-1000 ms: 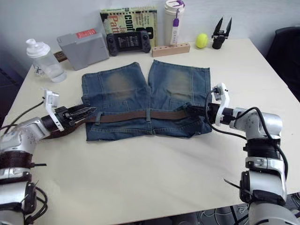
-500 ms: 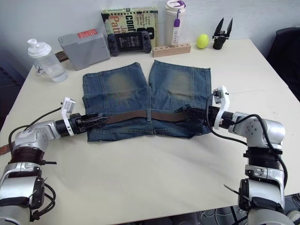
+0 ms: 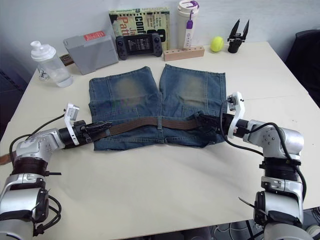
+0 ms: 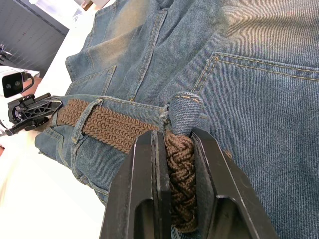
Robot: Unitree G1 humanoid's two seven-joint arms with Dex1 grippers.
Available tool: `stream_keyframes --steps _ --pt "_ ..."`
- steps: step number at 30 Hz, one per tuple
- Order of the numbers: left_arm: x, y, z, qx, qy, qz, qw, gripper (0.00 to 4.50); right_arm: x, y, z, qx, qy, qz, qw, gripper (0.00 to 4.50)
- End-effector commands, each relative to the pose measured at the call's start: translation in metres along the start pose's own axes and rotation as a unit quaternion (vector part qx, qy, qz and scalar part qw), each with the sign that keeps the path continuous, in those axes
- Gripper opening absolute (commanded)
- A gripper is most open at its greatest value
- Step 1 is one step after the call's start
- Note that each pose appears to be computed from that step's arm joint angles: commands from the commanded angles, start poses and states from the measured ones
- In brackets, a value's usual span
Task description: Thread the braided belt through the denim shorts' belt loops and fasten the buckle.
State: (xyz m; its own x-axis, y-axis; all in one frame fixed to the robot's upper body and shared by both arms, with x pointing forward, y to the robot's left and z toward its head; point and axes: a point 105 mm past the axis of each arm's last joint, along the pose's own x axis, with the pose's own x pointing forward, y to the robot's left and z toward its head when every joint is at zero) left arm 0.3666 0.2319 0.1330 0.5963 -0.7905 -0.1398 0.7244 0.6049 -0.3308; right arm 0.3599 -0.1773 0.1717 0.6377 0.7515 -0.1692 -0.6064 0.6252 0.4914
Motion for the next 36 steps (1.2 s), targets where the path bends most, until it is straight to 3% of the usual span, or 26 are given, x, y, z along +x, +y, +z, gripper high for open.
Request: stream_keyframes --steps 1,8,11,13,16,18,20,22,25,26,31,36 --pt "0.001 -0.002 0.002 0.042 0.011 -0.004 0.999 0.0 -0.004 0.006 0.009 -0.021 -0.011 0.011 1.0 0.28" --pt "0.002 -0.009 0.033 0.124 -0.046 -0.007 0.991 0.0 -0.006 0.003 0.028 -0.076 -0.051 -0.005 0.996 0.28" --pt "0.001 -0.011 0.04 0.224 -0.044 0.015 0.973 0.0 -0.012 0.005 0.047 -0.134 -0.1 -0.004 0.986 0.28" --pt "-0.001 -0.015 0.049 0.315 -0.052 0.031 0.947 0.0 -0.017 0.009 0.059 -0.188 -0.127 -0.004 0.974 0.28" --pt "-0.009 -0.029 0.068 0.453 -0.099 0.064 0.884 0.0 -0.027 0.018 0.067 -0.274 -0.154 0.002 0.949 0.28" --pt "-0.016 -0.041 0.068 0.517 -0.108 0.069 0.846 0.0 -0.036 0.03 0.064 -0.319 -0.157 0.023 0.934 0.28" --pt "-0.024 -0.054 0.056 0.571 -0.101 0.058 0.812 0.0 -0.046 0.042 0.048 -0.358 -0.13 0.054 0.923 0.28" --pt "-0.038 -0.07 0.031 0.62 -0.091 0.048 0.778 0.0 -0.065 0.053 0.013 -0.366 -0.064 0.104 0.922 0.28" --pt "-0.05 -0.081 0.005 0.653 -0.072 0.043 0.753 0.0 -0.081 0.057 -0.02 -0.369 0.005 0.133 0.92 0.28" --pt "-0.059 -0.081 -0.016 0.662 -0.045 0.037 0.747 0.0 -0.085 0.052 -0.036 -0.376 0.045 0.127 0.917 0.28" --pt "-0.093 -0.072 -0.082 0.658 0.052 0.024 0.751 0.0 -0.102 0.031 -0.083 -0.35 0.176 0.096 0.915 0.28" --pt "-0.106 -0.068 -0.113 0.642 0.099 0.012 0.76 0.0 -0.109 0.025 -0.1 -0.309 0.241 0.08 0.917 0.28"
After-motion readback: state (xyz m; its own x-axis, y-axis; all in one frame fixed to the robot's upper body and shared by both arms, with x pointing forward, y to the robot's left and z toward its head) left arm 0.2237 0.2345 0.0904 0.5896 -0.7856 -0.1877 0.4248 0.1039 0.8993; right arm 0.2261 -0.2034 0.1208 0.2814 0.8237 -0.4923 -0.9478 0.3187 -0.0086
